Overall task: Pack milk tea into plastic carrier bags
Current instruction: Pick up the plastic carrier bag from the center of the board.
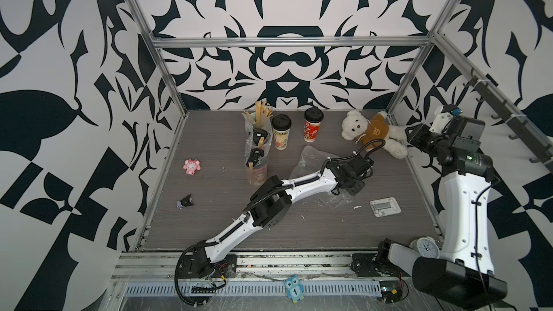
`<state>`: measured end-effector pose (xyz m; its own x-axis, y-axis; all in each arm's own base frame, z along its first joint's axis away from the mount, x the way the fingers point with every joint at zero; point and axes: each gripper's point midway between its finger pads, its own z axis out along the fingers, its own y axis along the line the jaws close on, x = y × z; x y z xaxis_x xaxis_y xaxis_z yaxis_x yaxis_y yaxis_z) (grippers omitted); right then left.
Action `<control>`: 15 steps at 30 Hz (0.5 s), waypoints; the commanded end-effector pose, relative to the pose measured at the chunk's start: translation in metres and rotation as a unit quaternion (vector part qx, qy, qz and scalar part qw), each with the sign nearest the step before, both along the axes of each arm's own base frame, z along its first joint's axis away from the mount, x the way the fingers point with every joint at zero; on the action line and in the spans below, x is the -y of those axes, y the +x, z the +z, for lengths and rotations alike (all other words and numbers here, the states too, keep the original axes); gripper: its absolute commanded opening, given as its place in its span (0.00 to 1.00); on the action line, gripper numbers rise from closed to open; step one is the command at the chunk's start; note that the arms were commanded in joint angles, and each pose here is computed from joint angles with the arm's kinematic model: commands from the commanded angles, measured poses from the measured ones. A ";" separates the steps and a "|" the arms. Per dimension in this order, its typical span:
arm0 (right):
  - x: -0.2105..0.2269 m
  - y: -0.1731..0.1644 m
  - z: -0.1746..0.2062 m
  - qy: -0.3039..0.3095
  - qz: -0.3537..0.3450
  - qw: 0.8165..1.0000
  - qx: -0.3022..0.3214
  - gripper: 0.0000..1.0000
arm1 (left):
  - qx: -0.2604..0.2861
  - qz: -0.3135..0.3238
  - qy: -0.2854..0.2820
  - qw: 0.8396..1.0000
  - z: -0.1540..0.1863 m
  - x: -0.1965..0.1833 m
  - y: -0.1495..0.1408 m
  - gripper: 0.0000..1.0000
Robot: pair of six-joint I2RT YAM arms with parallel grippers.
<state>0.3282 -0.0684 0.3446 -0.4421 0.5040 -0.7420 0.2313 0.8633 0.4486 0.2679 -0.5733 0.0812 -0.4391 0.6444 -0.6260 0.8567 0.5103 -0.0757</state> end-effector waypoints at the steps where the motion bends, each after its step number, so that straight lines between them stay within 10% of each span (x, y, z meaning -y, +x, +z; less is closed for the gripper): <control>1: -0.012 0.000 0.017 0.008 0.027 0.999 0.038 0.25 | -0.039 0.012 -0.079 0.996 0.084 -0.015 -0.001 0.00; 15: -0.114 0.035 0.017 -0.025 0.190 0.981 -0.001 0.34 | -0.121 0.064 -0.203 0.970 0.194 -0.105 -0.007 0.00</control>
<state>0.3541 0.0356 0.3561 -0.5847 0.3221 -0.7445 -0.0800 0.8904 0.4481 0.2712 -0.4733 0.2824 -0.6109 0.3007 -0.7324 0.7528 0.5070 -0.4197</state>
